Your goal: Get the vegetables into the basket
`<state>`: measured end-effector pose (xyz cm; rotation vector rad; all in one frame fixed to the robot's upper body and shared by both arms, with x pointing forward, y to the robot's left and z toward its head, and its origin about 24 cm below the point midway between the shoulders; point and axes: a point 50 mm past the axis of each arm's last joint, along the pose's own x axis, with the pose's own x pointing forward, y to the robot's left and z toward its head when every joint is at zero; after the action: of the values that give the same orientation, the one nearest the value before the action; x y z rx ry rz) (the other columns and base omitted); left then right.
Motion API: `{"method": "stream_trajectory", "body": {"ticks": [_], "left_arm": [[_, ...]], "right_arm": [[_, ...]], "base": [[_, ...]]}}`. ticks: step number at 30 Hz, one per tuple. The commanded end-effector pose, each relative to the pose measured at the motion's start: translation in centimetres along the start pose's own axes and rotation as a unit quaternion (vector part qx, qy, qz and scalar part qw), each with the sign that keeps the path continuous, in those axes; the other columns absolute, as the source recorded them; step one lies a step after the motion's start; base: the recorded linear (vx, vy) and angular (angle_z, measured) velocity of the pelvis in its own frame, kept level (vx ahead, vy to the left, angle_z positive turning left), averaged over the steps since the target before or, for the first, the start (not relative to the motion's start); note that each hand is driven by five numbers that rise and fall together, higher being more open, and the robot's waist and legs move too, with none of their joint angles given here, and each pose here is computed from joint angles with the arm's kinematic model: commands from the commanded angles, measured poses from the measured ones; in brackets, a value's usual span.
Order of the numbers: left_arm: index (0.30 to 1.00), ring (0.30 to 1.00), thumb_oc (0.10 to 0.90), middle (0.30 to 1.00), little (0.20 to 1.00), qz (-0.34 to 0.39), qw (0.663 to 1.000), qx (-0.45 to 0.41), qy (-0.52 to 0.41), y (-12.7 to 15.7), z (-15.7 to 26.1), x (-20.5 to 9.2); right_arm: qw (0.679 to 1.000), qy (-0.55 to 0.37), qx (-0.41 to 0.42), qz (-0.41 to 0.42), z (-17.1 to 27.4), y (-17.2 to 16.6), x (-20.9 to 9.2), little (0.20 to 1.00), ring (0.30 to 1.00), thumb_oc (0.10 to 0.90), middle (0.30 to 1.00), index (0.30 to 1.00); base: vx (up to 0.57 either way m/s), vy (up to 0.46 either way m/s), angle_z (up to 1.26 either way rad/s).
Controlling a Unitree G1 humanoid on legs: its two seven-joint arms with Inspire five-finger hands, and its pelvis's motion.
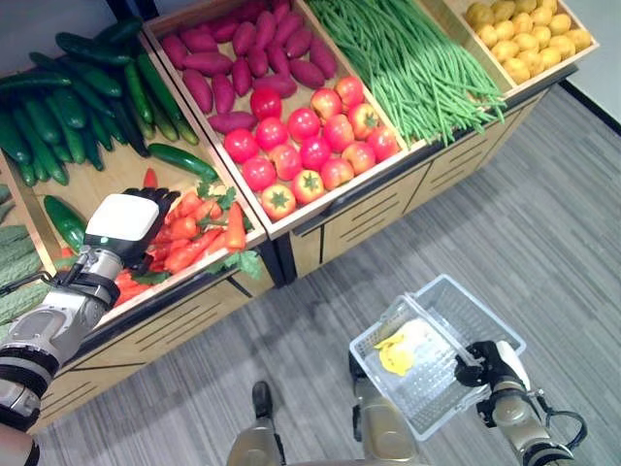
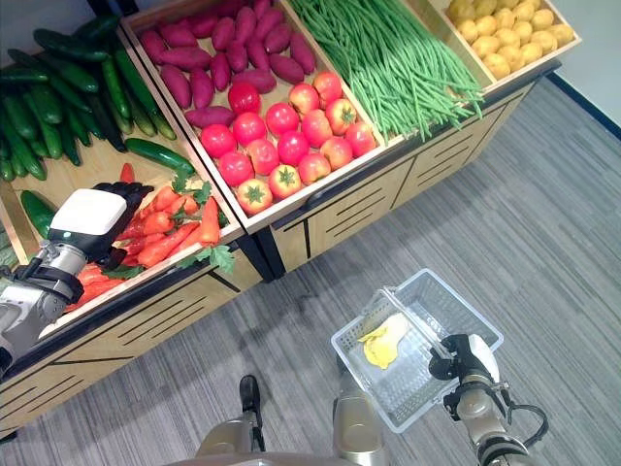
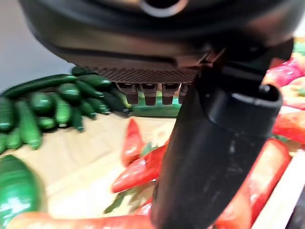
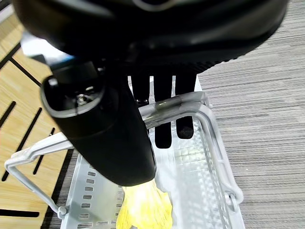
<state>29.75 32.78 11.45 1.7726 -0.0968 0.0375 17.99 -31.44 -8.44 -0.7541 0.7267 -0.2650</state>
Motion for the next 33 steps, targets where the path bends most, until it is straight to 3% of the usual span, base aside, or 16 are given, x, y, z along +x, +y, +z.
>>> {"method": "stream_trajectory", "body": {"ticks": [1,2,8,14,25,33], "left_arm": [[0.728,0.728,0.706,0.728,0.728,0.108,0.993,0.001,0.044,5.7,-2.3,2.3],[0.300,0.300,0.400,0.300,0.300,0.103,0.994,-0.002,0.045,5.4,-2.3,2.3],[0.300,0.300,0.400,0.300,0.300,0.074,0.996,-0.028,0.045,3.7,-1.9,2.0],[0.300,0.300,0.400,0.300,0.300,0.077,0.995,-0.028,0.056,3.9,-2.4,1.8],[0.300,0.300,0.400,0.300,0.300,0.165,0.986,0.005,0.001,9.2,-1.8,2.0],[0.300,0.300,0.400,0.300,0.300,0.213,0.974,-0.037,-0.069,11.5,0.4,1.3]], "right_arm": [[0.994,-0.053,-0.005,-0.097,2.5,-5.3,1.5,0.300,0.300,0.400,0.300,0.300],[0.994,-0.056,-0.006,-0.098,2.7,-5.4,1.5,0.300,0.300,0.400,0.300,0.300],[0.992,-0.073,-0.003,-0.101,3.7,-5.6,1.7,0.300,0.300,0.400,0.300,0.300],[0.993,-0.064,-0.007,-0.097,3.1,-5.4,1.6,0.300,0.300,0.400,0.300,0.300],[0.995,-0.052,-0.006,-0.084,2.1,-4.6,1.2,0.300,0.300,0.400,0.300,0.300],[0.997,-0.032,-0.002,-0.067,0.8,-3.6,0.7,0.300,0.300,0.400,0.300,0.300]], "base": [[0.02,0.007,-0.05],[0.02,0.006,-0.03],[0.00,0.000,0.00],[0.00,0.000,0.00],[0.00,-0.001,0.01],[0.00,0.001,0.01]]}}
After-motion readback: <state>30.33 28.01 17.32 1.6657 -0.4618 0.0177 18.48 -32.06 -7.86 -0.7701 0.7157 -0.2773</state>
